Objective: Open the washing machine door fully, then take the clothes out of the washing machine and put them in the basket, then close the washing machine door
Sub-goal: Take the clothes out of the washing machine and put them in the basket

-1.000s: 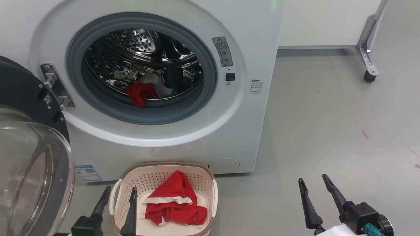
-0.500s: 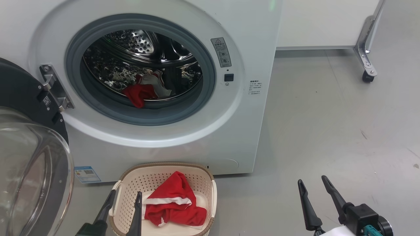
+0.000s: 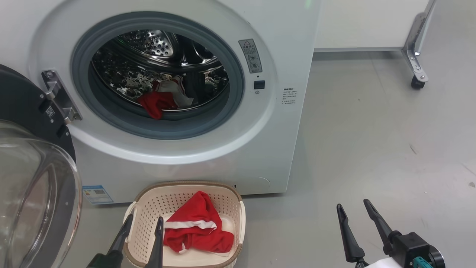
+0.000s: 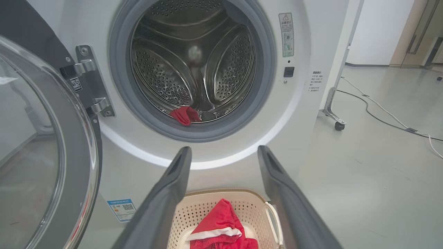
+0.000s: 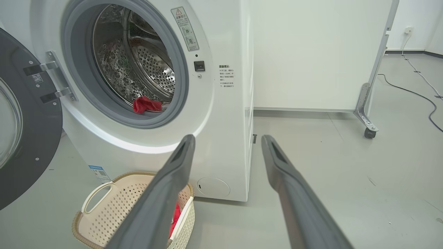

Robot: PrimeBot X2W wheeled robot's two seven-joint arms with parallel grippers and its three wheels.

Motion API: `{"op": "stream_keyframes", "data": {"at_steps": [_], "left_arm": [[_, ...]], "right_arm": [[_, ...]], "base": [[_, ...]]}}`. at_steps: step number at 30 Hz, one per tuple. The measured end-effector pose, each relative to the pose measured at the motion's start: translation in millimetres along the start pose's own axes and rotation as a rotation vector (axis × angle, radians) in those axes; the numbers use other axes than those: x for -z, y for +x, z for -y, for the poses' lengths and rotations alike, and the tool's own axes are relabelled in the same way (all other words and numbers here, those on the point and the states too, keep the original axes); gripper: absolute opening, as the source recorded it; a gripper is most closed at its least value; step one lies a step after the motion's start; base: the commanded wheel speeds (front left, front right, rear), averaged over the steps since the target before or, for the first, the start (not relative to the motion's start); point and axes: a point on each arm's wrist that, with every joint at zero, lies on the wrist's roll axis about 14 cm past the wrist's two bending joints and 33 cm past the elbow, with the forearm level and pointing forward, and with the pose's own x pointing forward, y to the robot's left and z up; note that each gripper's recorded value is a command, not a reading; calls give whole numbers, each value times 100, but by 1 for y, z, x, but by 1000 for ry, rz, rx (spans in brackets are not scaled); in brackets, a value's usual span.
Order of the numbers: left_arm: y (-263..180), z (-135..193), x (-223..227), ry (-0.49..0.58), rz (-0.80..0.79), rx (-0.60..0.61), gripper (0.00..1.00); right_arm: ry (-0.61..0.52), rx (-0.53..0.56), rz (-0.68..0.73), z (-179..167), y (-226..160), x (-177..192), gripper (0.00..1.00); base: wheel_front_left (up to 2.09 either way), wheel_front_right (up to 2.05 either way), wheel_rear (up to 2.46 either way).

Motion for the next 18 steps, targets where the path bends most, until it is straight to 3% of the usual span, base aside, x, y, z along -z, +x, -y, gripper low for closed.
{"op": "stream_keyframes", "data": {"at_steps": [18], "left_arm": [[42,1,22,-31,-112,37,100]], "right_arm": [[15,-3,-75,-1,22,20,100]], "base": [[0,0,0]]}}
